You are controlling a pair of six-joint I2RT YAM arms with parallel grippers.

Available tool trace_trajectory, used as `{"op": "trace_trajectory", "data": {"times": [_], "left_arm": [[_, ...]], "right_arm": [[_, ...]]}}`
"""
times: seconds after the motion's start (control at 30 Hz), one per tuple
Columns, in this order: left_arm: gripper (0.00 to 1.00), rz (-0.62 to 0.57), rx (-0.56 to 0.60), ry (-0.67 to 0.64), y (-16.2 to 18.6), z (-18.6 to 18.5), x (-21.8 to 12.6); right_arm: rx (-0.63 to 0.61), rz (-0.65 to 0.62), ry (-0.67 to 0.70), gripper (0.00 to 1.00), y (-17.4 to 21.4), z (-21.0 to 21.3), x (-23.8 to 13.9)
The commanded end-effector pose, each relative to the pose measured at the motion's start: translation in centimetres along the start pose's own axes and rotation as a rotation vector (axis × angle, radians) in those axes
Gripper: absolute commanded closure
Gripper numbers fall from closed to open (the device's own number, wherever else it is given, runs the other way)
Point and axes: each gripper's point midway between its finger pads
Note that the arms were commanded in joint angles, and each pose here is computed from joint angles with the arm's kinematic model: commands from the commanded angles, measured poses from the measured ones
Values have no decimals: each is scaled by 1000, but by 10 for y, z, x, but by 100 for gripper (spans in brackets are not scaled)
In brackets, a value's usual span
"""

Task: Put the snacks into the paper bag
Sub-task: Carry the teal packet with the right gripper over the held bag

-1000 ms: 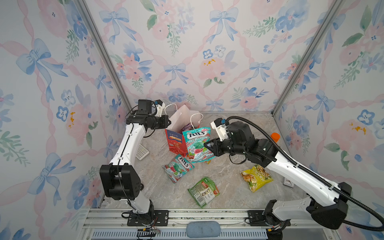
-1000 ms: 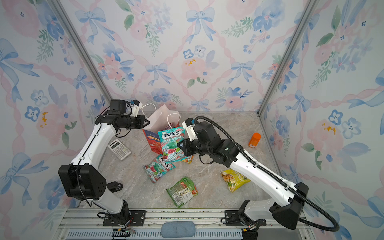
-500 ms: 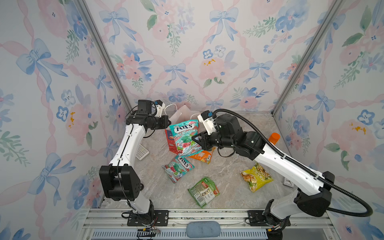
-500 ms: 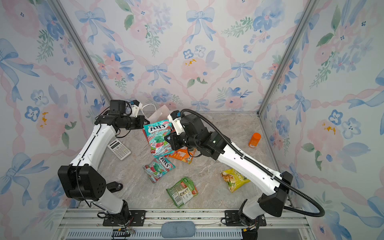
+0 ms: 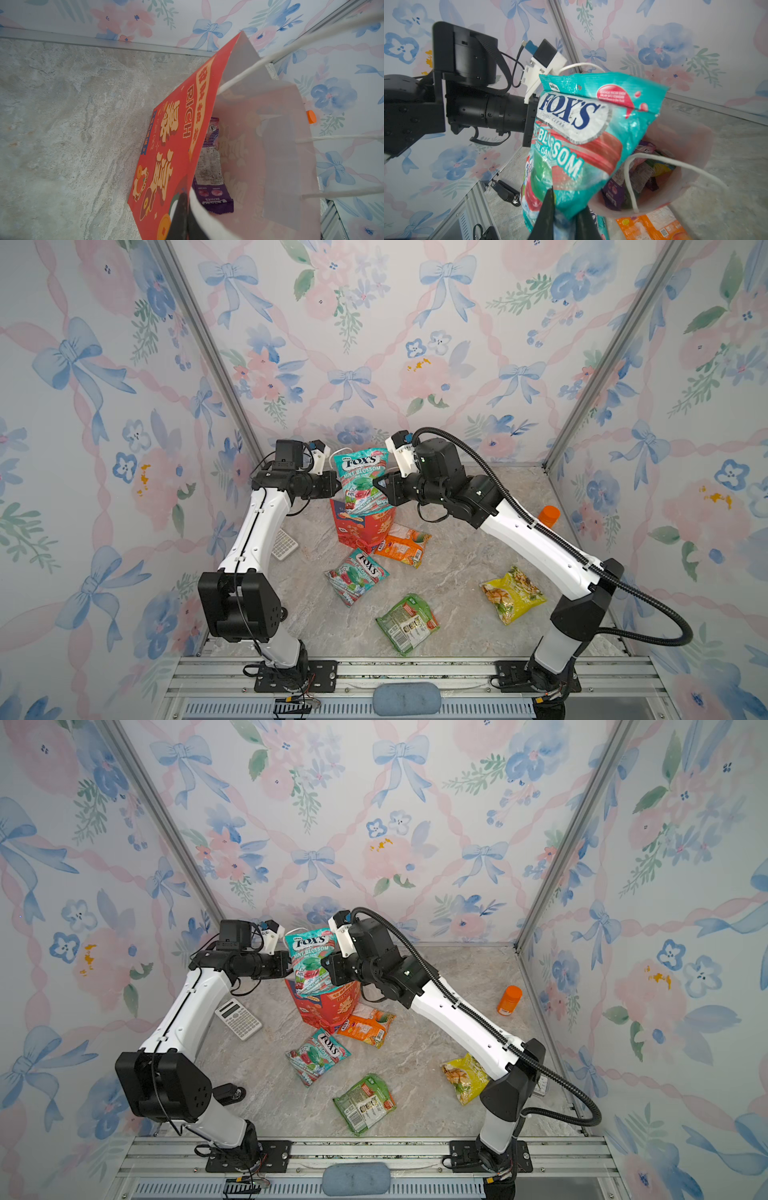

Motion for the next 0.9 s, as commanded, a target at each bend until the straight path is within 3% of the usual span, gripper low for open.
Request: {"op": "trace_trajectory", "data": {"times": [0.0,0.47,0.87], "left_arm": [[100,11,-17,2,6,-3,-7],[100,19,-22,1,8,-1,-4],[100,26,-27,3,9,0,-1]], "right_arm": [[-37,-123,30,100,-41,-4,1],[-114,-201,195,100,-67,-37,49],[-170,-171,297,100,-48,-64,45]]}}
Point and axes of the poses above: each gripper's point midway between its finger pads, its own x axis out along the fingers, its own z axis along the line the jaws close on, y = z × x, and after that the axes turned 2 degrees about x, right-handed
